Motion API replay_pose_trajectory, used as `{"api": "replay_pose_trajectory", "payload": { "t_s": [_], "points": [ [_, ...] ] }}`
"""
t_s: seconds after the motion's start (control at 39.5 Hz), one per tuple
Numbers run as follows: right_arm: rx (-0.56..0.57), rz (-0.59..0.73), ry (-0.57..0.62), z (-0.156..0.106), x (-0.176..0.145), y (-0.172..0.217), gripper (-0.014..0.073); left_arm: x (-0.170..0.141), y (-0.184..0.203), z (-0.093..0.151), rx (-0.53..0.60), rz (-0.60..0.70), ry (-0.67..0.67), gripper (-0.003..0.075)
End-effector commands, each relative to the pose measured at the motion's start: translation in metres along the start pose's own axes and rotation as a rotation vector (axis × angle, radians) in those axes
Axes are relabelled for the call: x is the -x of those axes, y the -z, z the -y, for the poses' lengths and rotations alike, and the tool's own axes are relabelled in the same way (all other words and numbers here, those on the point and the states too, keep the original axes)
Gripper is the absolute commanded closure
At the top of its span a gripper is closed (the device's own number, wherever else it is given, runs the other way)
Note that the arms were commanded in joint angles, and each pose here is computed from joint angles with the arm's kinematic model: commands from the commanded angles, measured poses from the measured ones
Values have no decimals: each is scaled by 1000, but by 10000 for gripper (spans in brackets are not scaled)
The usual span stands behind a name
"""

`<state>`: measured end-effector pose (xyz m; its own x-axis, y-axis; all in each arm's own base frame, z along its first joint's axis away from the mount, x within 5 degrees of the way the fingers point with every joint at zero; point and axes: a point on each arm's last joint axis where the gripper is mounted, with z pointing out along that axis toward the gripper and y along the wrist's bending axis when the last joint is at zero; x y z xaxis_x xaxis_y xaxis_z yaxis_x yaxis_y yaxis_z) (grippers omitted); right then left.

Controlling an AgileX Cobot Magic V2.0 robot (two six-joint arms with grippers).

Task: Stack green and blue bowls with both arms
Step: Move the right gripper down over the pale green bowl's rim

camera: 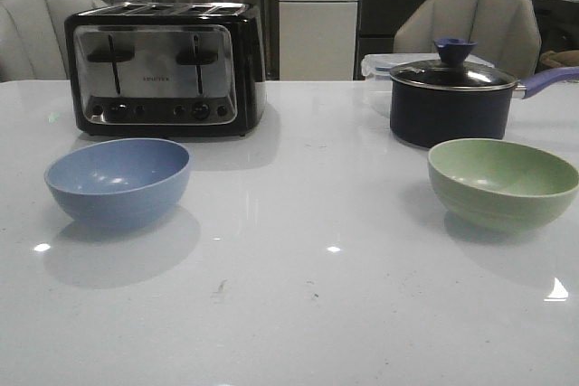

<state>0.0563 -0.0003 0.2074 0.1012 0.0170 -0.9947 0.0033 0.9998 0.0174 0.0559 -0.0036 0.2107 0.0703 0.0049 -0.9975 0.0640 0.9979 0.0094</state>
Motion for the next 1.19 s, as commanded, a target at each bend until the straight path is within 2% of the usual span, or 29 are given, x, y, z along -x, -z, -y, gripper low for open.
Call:
{"api": "replay_pose_trajectory", "payload": {
  "t_s": [0.0, 0.76, 0.89, 0.99, 1.16],
  "points": [
    [-3, 106, 14, 0, 10, 2, 538, 7, 2, 0, -1, 98, 11, 627],
    [-3, 106, 14, 0, 10, 2, 538, 7, 2, 0, -1, 98, 11, 627],
    [-3, 124, 14, 0, 12, 2, 538, 11, 2, 0, -1, 132, 13, 627],
    [-1, 109, 12, 0, 21, 3, 538, 25, 4, 0, -1, 179, 13, 627],
    [-4, 109, 12, -1, 61, 10, 538, 70, 14, -1, -1, 256, 12, 627]
  ]
}}
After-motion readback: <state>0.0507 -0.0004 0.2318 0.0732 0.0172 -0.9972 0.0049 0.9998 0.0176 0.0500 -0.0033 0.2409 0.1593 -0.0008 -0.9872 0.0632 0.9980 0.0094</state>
